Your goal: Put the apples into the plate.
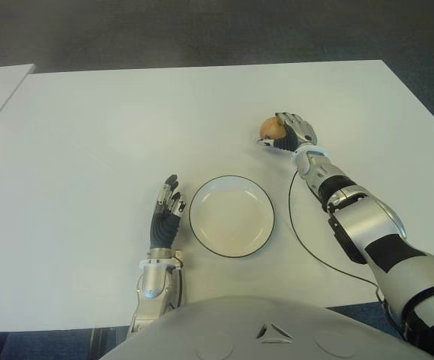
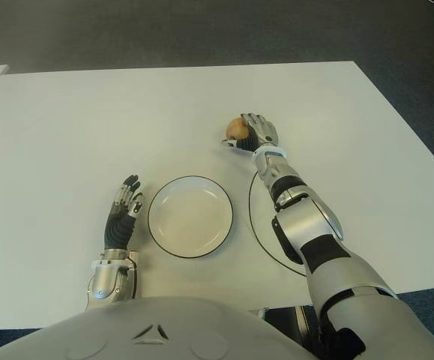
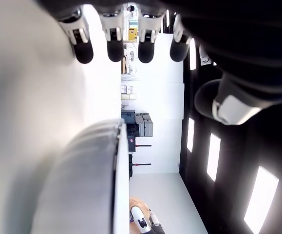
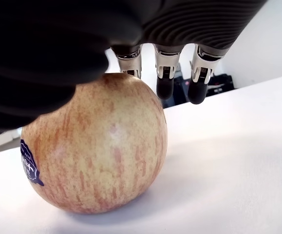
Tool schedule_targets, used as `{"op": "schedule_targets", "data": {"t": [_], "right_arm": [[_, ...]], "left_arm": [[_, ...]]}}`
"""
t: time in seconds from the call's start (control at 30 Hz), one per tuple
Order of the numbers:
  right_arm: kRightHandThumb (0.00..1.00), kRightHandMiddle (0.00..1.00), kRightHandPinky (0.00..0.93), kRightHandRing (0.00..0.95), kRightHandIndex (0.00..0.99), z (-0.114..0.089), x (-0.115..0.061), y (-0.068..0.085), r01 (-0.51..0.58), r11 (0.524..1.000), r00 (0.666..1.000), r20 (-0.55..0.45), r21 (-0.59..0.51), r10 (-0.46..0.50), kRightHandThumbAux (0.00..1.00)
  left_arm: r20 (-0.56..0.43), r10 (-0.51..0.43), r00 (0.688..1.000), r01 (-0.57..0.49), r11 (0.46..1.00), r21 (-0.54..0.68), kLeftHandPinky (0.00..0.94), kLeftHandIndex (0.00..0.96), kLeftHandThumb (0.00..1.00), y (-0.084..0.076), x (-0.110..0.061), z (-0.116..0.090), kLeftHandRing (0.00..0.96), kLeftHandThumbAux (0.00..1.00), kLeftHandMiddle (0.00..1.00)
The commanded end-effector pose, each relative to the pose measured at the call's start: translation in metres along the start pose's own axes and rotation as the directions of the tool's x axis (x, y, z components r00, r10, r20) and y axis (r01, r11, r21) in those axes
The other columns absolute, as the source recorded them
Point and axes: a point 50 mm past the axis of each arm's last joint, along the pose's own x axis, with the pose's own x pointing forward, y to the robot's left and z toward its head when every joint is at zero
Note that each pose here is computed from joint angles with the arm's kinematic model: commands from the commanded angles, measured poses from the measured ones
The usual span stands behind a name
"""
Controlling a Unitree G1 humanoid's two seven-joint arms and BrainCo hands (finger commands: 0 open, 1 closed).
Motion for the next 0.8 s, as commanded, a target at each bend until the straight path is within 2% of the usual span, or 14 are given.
{"op": "schedule_targets", "data": {"t": [0.03,0.17,0.23,0.33,0.37,0.4,0.43,0.47,0.53,0.57,0.63,0.8], "right_arm": [[0.332,0.058,0.076,0.052,0.057,-0.0062,-0.0069,0.0132,-0.036,0.999,0.999,-0.034,0.031,0.037,0.357],[0.390,0.181,0.146,0.157,0.172,-0.0071,-0.0072,0.0123,-0.018,0.999,0.999,-0.035,0.040,0.019,0.377],[0.441,0.298,0.210,0.264,0.254,-0.0075,-0.0074,0.0116,0.001,0.999,0.999,-0.034,0.038,0.001,0.407],[0.511,0.419,0.328,0.398,0.346,-0.0085,-0.0079,0.0108,0.022,0.999,0.999,-0.033,0.028,-0.021,0.430],[0.585,0.478,0.387,0.456,0.378,-0.0087,-0.0080,0.0108,0.026,0.999,0.999,-0.033,0.027,-0.025,0.527],[0.612,0.499,0.408,0.477,0.389,-0.0089,-0.0082,0.0108,0.030,0.999,0.999,-0.033,0.028,-0.029,0.561],[0.694,0.493,0.446,0.517,0.399,-0.0090,-0.0083,0.0107,0.033,0.999,0.999,-0.033,0.030,-0.032,0.602],[0.724,0.491,0.459,0.532,0.402,-0.0089,-0.0087,0.0108,0.041,0.998,0.999,-0.032,0.041,-0.040,0.617],[0.795,0.495,0.550,0.615,0.406,-0.0084,-0.0095,0.0113,0.056,0.996,0.998,-0.029,0.064,-0.054,0.651],[0.813,0.502,0.606,0.658,0.406,-0.0082,-0.0098,0.0116,0.061,0.995,0.998,-0.028,0.075,-0.060,0.660],[0.830,0.511,0.660,0.709,0.405,-0.0069,-0.0101,0.0116,0.075,0.992,0.997,-0.027,0.097,-0.072,0.668],[0.847,0.525,0.712,0.781,0.404,-0.0019,-0.0083,0.0083,0.110,0.979,0.994,-0.033,0.170,-0.105,0.674]], "left_arm": [[-0.070,0.014,0.997,-0.015,1.000,-0.013,0.000,0.000,0.065,-0.0076,-0.0064,-0.0091,0.000,0.464,0.000],[-0.066,0.017,0.998,-0.018,1.000,-0.013,0.000,0.000,0.061,-0.0079,-0.0067,-0.0078,0.000,0.464,0.000],[-0.064,0.016,0.998,-0.017,1.000,-0.013,0.000,0.000,0.060,-0.0078,-0.0069,-0.0074,0.000,0.462,0.000],[-0.061,0.012,0.998,-0.013,1.000,-0.015,0.000,0.000,0.056,-0.0078,-0.0069,-0.0076,0.000,0.460,0.000],[-0.060,0.011,0.998,-0.012,1.000,-0.016,0.000,0.000,0.053,-0.0076,-0.0070,-0.0078,0.000,0.460,0.000],[-0.058,0.011,0.998,-0.012,1.000,-0.018,0.000,0.000,0.052,-0.0075,-0.0069,-0.0079,0.000,0.461,0.000],[-0.057,0.011,0.998,-0.012,1.000,-0.019,0.000,0.000,0.051,-0.0076,-0.0068,-0.0079,0.000,0.461,0.000],[-0.055,0.011,0.998,-0.012,1.000,-0.021,0.000,0.000,0.050,-0.0078,-0.0067,-0.0079,0.000,0.461,0.000],[-0.050,0.012,0.999,-0.013,1.000,-0.022,0.000,0.000,0.048,-0.0077,-0.0066,-0.0079,0.000,0.460,0.000],[-0.048,0.013,0.999,-0.014,1.000,-0.023,0.000,0.000,0.047,-0.0078,-0.0065,-0.0079,0.000,0.459,0.000],[-0.042,0.015,0.999,-0.016,1.000,-0.023,0.000,0.000,0.046,-0.0082,-0.0062,-0.0077,0.000,0.456,0.000],[-0.035,0.015,0.999,-0.016,0.999,-0.027,0.000,0.000,0.043,-0.0084,-0.0067,-0.0075,0.000,0.447,0.000]]}}
